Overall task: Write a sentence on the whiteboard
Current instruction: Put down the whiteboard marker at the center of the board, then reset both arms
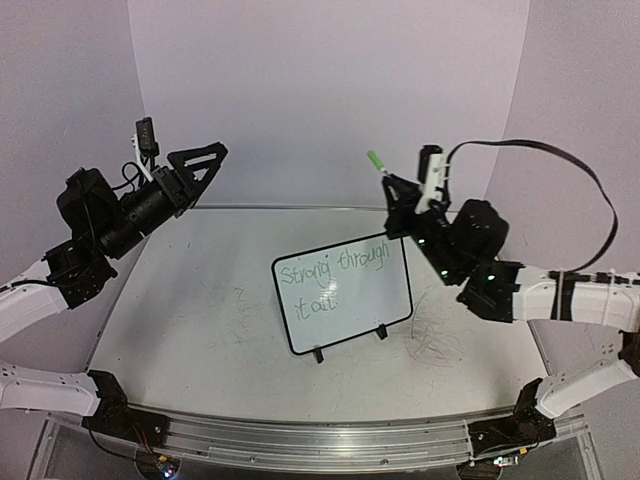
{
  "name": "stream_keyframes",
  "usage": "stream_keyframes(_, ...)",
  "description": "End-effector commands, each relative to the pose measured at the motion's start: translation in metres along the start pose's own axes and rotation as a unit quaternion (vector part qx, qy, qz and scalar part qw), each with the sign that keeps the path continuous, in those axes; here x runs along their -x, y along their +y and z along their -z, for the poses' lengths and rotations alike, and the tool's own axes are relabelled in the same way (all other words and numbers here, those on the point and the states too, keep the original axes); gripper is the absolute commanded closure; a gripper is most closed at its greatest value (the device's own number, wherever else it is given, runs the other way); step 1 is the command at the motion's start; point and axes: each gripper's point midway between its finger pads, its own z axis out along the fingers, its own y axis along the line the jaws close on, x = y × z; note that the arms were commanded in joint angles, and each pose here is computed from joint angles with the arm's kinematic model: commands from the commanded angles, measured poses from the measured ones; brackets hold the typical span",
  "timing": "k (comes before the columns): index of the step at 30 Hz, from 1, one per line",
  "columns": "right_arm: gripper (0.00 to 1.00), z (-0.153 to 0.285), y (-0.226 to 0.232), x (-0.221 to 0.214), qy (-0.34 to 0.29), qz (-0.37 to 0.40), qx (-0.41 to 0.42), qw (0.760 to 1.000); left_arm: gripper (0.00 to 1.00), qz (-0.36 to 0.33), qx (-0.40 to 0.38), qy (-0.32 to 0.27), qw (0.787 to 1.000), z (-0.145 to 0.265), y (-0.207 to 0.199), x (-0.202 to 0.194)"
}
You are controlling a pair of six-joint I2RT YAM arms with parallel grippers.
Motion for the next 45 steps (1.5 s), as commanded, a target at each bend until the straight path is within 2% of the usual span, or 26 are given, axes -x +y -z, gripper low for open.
stream_keyframes(1,1.00,0.039,-0.114,-0.077,0.152,-0.064,-0.094,0.982,0.22,-0.047,0.016,0.009,0.999,0.006,0.003,0.002)
stream_keyframes(5,1.00,0.079,-0.183,-0.139,0.242,-0.140,-0.149,0.948,0.20,-0.056,0.033,0.011,0.998,0.007,0.013,-0.004)
stream_keyframes(9,0.98,0.111,-0.209,-0.195,0.309,-0.201,-0.162,0.915,0.19,-0.060,0.037,0.019,0.997,0.005,0.016,-0.007)
stream_keyframes(16,0.95,0.129,-0.217,-0.240,0.346,-0.245,-0.184,0.887,0.17,-0.049,0.043,0.030,0.997,0.007,0.021,-0.014)
stream_keyframes(22,0.94,0.136,-0.223,-0.261,0.361,-0.279,-0.219,0.862,0.17,-0.055,0.058,0.028,0.996,0.012,0.024,-0.011)
stream_keyframes(27,0.86,0.150,-0.231,-0.275,0.366,-0.287,-0.256,0.848,0.16,-0.063,0.063,0.030,0.996,0.016,0.024,-0.010)
stream_keyframes(30,0.67,0.151,-0.233,-0.268,0.358,-0.289,-0.266,0.847,0.16,-0.070,0.079,0.022,0.994,0.019,0.029,-0.007)
stream_keyframes(33,0.46,0.154,-0.237,-0.253,0.360,-0.281,-0.285,0.843,0.16,-0.081,0.087,0.021,0.993,0.020,0.029,-0.003)
stream_keyframes(35,0.36,0.158,-0.241,-0.229,0.348,-0.266,-0.300,0.848,0.16,-0.091,0.094,0.021,0.991,0.020,0.029,0.000)
stream_keyframes(37,0.27,0.162,-0.247,-0.197,0.320,-0.245,-0.318,0.858,0.16,-0.105,0.100,0.017,0.989,0.021,0.027,0.007)
stream_keyframes(40,0.03,0.155,-0.241,-0.123,0.262,-0.209,-0.295,0.895,0.15,-0.130,0.116,0.011,0.985,0.023,0.024,0.019)
stream_keyframes(43,0.02,0.147,-0.224,-0.031,0.188,-0.172,-0.245,0.935,0.14,-0.159,0.136,0.006,0.978,0.025,0.019,0.036)
stream_keyframes(45,0.02,0.150,-0.213,0.028,0.145,-0.141,-0.223,0.954,0.14,-0.175,0.142,0.003,0.974,0.026,0.012,0.048)
